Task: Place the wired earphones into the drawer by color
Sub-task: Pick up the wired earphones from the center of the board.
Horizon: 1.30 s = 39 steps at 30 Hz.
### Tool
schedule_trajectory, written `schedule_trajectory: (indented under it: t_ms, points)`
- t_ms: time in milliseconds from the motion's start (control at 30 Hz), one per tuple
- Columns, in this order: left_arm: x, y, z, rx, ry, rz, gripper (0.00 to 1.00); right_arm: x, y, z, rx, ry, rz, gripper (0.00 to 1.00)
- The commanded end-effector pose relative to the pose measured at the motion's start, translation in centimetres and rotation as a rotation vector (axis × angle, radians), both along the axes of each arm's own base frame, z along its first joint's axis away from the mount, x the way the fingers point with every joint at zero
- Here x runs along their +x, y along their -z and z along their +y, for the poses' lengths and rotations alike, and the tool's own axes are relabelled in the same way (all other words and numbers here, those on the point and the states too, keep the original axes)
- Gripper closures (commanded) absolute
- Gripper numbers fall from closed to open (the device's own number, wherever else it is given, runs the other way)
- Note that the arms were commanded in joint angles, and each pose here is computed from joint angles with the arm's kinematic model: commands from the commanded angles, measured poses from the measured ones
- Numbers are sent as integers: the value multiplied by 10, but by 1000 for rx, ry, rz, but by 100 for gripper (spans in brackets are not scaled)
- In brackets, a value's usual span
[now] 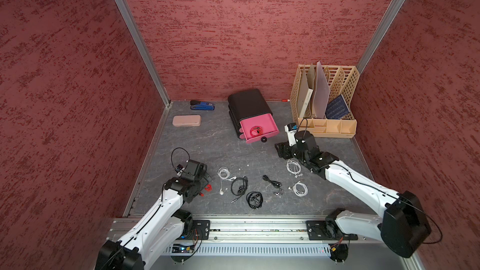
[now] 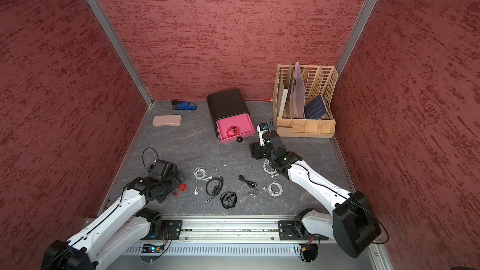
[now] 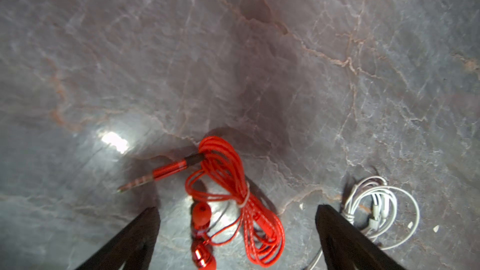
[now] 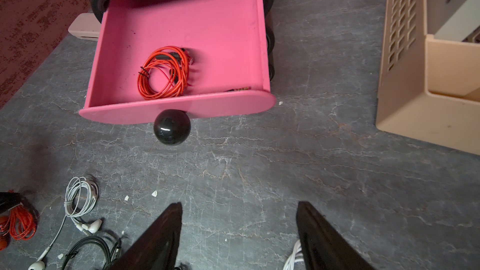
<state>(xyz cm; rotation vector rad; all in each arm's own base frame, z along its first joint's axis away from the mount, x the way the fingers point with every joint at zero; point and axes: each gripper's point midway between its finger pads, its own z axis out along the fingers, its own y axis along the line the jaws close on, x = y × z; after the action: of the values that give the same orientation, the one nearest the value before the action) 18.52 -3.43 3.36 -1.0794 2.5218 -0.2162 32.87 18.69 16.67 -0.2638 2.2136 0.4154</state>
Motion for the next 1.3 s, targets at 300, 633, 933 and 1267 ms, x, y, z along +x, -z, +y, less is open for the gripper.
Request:
schedule_trajectory:
  t_ms: [300, 633, 933, 1267]
  points:
    - [35, -3, -8, 34, 79, -95, 19, 3, 2, -1, -5, 11, -17, 26]
    - [45, -4, -4, 91, 113, -109, 36, 3, 2, -1, -7, 12, -17, 26]
    - [47, -3, -2, 121, 131, -108, 47, 3, 2, -2, -8, 14, -19, 26]
    - [52, 4, -8, 119, 174, -62, 61, 3, 3, -2, -10, 15, -17, 26]
